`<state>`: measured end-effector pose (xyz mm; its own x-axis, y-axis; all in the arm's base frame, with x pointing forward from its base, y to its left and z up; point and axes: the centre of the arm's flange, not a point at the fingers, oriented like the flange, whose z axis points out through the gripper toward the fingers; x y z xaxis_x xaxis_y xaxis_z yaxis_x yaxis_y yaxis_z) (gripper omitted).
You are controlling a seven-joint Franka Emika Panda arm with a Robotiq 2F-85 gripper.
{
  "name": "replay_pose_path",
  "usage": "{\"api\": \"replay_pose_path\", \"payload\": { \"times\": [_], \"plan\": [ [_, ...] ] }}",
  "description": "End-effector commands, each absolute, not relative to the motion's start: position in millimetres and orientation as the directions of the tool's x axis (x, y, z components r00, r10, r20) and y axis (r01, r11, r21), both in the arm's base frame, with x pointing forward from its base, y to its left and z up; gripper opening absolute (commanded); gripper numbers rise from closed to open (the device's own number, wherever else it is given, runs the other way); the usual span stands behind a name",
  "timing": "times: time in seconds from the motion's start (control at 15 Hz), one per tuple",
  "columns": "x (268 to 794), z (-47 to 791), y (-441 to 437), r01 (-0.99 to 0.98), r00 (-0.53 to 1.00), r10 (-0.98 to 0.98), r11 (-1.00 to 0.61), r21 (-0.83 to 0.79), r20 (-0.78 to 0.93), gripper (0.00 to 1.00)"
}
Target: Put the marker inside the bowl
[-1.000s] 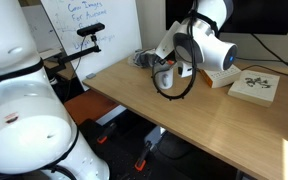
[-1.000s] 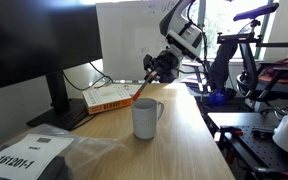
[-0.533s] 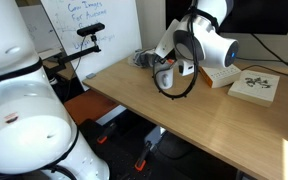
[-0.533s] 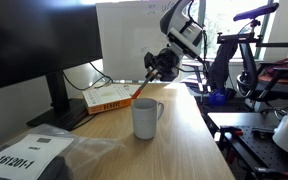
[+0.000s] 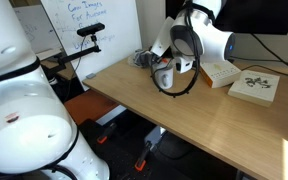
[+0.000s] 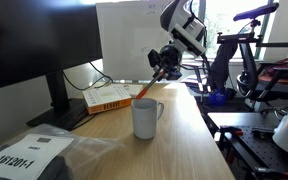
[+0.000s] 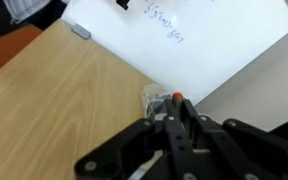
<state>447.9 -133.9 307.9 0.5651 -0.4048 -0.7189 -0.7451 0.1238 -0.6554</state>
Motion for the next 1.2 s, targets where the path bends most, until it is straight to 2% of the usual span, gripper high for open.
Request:
{"api": "replay_pose_path", "payload": {
  "times": [0.0,0.47,0.53,0.67,0.87,1.13],
  "plan": [
    [444,295,-137,-0.779,0.529,-0.364,0.151,-0.609,-0.767,0.03],
    [448,253,-146,-0.825,0.434,-0.373,0.201,-0.528,-0.820,0.03],
    [448,253,-147,-0.814,0.443,-0.394,0.199,-0.546,-0.805,0.37],
    [447,259,-149,-0.799,0.444,-0.435,0.203,-0.566,-0.783,0.43],
    [445,277,-149,-0.780,0.470,-0.475,0.173,-0.602,-0.744,0.68],
    [444,317,-131,-0.772,0.531,-0.518,0.032,-0.635,-0.671,0.96]
  ]
}}
